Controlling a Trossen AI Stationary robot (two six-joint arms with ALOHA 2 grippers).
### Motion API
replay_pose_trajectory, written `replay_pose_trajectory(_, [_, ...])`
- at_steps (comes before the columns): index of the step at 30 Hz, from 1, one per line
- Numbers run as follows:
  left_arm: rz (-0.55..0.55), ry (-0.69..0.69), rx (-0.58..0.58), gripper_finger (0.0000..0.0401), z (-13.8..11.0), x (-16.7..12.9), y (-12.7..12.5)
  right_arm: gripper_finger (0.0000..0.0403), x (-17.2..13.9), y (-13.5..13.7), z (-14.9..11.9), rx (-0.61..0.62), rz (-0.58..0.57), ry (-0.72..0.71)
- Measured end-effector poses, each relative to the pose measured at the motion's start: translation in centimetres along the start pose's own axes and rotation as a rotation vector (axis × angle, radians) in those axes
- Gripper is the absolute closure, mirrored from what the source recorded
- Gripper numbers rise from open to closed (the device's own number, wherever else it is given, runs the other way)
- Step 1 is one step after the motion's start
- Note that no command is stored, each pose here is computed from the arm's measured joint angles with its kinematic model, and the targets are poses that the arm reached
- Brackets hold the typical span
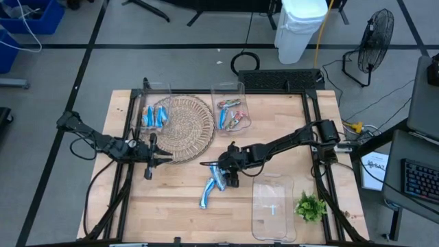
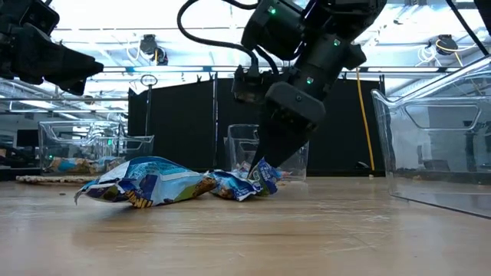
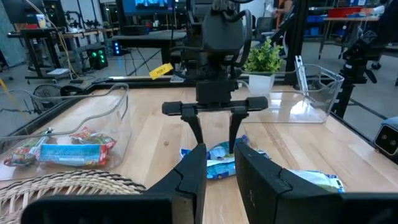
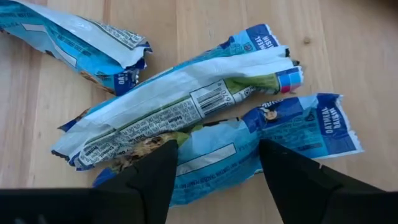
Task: Pick and place Granola Bars by type
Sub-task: Put the blue granola bar into the bottom transparent bin
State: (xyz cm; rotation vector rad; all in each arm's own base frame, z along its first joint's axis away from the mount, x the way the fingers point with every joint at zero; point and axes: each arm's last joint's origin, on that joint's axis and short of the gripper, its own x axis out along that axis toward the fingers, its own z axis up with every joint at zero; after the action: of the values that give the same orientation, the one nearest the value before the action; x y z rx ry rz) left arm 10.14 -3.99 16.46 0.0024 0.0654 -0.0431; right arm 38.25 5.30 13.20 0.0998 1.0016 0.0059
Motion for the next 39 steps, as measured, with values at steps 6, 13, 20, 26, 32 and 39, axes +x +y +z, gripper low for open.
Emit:
replay_pose_trajectory(6, [0.000, -0.001, 0.000, 0.0313, 0.0, 0.0, 0.0, 0.0240, -1.1, 0.1, 0.6, 0.027, 0.009, -0.035])
replay_pose_trajectory(13, [0.000, -0.001, 0.000, 0.0313, 0.0, 0.0, 0.0, 0.0391, -3.4, 0.4, 1.5, -0.033, 0.023, -0.099])
replay_pose_trajectory(20, [0.000, -0.001, 0.000, 0.0313, 0.0, 0.0, 0.0, 0.0365, -3.6, 0.6, 1.3, 0.002, 0.075, -0.064])
replay_pose_trajectory(26, [0.000, -0.001, 0.000, 0.0313, 0.0, 0.0, 0.0, 0.0288, -3.4, 0.7, 1.1, 0.002, 0.072, -0.051])
replay_pose_trajectory(32, [0.000, -0.001, -0.001, 0.0313, 0.0, 0.0, 0.0, 0.0208, -2.2, 0.5, 0.3, 0.032, 0.069, -0.042])
replay_pose_trajectory(39, [0.000, -0.001, 0.000, 0.0313, 0.0, 0.0, 0.0, 0.0183, -0.8, 0.5, -0.1, 0.041, 0.070, -0.050])
